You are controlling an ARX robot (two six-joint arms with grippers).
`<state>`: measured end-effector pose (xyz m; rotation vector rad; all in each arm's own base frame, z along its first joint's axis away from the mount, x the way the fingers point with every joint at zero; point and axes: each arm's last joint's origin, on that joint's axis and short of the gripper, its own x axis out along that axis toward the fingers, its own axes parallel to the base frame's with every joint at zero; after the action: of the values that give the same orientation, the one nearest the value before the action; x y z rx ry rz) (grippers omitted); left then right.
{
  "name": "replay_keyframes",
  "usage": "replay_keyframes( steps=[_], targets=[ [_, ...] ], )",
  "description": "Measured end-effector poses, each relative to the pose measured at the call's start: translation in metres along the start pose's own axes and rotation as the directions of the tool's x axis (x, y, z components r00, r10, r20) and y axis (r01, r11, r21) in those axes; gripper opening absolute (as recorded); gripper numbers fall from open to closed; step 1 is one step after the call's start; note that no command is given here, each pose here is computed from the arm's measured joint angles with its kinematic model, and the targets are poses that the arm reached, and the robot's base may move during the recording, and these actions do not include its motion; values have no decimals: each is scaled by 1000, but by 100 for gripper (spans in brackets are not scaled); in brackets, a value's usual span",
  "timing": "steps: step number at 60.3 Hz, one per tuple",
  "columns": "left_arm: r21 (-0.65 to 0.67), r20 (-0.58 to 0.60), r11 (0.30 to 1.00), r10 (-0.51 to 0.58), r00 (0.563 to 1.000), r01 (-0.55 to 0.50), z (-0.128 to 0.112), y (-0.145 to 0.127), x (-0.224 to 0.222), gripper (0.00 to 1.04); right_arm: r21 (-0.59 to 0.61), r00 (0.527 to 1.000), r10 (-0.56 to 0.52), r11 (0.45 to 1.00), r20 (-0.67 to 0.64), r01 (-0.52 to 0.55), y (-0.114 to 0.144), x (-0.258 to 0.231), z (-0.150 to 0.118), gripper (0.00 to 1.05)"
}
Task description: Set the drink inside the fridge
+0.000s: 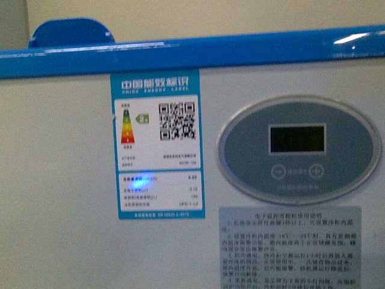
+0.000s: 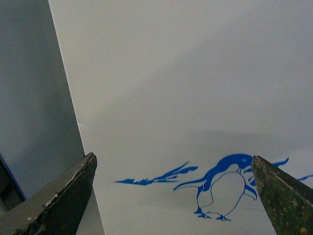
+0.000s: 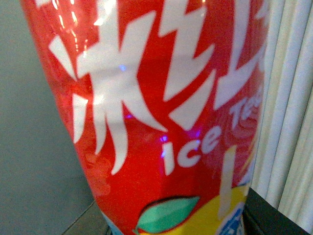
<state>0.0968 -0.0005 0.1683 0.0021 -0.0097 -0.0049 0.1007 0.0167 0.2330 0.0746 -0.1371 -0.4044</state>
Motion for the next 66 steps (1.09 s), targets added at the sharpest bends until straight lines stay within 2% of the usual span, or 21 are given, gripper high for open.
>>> replay_keyframes(
  steps=[66],
  targets=[
    [0, 0, 1000, 0, 1000, 0, 0, 0, 0, 97, -1, 1000, 0, 1000, 1, 0, 0, 0, 0, 40]
  ],
)
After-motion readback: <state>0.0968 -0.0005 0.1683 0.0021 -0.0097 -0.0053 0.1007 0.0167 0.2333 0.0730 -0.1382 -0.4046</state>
